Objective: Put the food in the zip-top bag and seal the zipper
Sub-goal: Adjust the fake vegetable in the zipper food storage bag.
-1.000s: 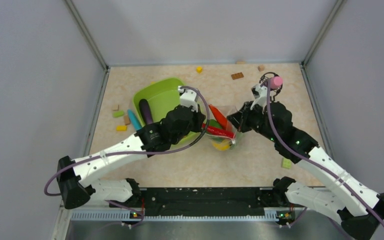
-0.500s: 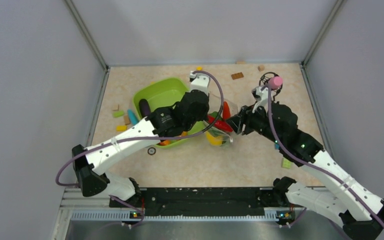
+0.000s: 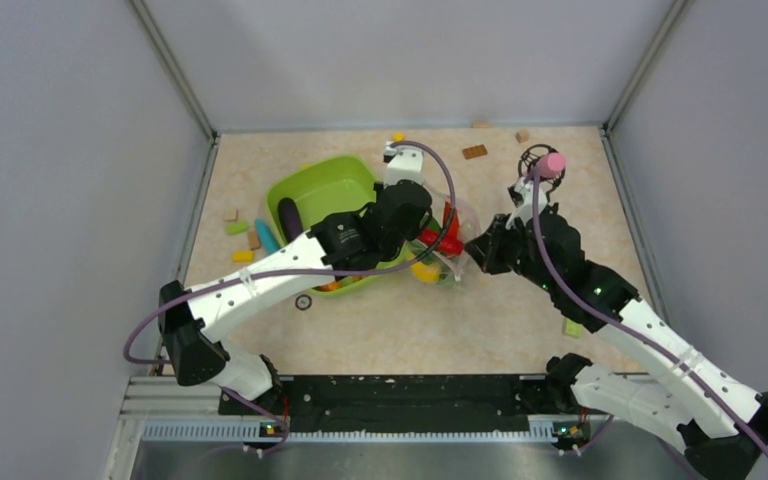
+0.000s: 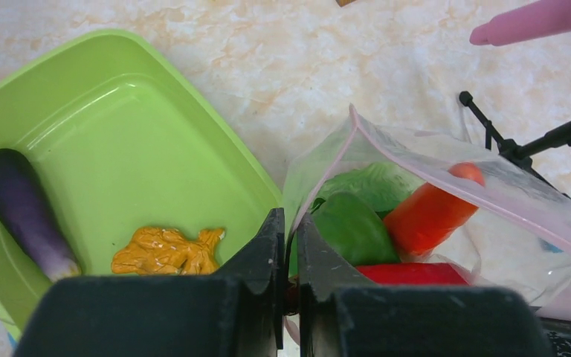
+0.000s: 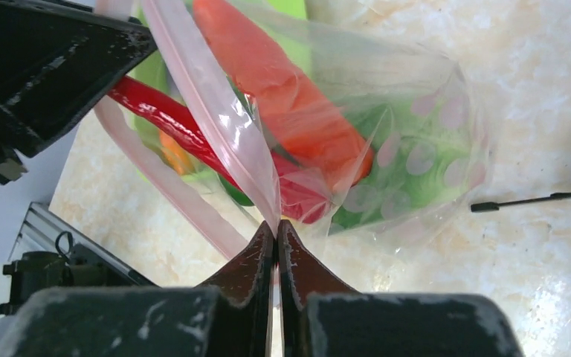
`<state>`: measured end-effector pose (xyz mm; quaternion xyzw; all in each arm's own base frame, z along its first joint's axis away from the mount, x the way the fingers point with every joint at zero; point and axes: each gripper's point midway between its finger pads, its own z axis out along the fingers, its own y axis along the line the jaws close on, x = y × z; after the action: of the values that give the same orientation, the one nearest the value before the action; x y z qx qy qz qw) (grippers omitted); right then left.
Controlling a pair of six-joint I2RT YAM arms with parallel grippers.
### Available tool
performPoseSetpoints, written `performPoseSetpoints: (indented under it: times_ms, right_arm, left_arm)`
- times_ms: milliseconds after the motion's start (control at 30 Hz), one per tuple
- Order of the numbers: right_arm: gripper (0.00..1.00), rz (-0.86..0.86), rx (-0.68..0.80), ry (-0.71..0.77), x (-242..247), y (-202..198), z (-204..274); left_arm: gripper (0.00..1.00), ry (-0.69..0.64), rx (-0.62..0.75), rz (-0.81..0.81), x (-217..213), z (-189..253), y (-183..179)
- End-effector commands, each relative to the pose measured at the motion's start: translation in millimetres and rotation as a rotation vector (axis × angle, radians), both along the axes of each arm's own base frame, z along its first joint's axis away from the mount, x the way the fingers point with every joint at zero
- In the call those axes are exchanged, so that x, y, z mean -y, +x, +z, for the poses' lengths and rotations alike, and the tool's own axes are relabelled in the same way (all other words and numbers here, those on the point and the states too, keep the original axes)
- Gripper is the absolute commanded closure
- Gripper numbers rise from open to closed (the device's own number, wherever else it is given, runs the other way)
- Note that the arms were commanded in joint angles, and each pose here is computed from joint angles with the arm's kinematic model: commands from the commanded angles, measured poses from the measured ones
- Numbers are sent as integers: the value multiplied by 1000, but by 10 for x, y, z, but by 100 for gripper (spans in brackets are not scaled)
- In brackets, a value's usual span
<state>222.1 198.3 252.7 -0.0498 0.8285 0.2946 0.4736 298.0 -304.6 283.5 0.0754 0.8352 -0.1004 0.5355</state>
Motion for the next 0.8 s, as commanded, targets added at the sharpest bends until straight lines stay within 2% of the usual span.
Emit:
performPoseSetpoints:
  times_ms: [0, 200, 267, 400, 567, 633, 667, 700, 767]
  right_arm:
    - [100, -42, -8, 21, 22, 51, 65]
    - [100, 54, 0, 70, -127, -43, 294]
    - [100, 92, 11, 111, -199, -82, 400]
    - [100, 62, 43, 194, -211, -49, 654]
    - [100, -64, 87, 247, -100, 121, 854]
    - [100, -96, 92, 252, -72, 168, 867]
    - [100, -97, 92, 255, -78, 174, 872]
    - [100, -95, 93, 257, -85, 179, 875]
    - [100, -89, 96, 263, -100, 177, 883]
  left_arm:
    - [100, -115, 124, 128, -56, 472, 168]
    - [100, -115, 199, 214, -63, 647, 291]
    - [100, -71, 229, 223, 7, 692, 279]
    - [100, 32, 278, 277, 62, 711, 236]
    - [100, -28, 218, 77, 446, 611, 84]
    - [99, -17, 234, 23, 572, 631, -26]
    - [90, -1, 242, -3, 626, 638, -71]
    - [76, 9, 245, -37, 688, 638, -120]
    - [43, -4, 226, -114, 799, 630, -195]
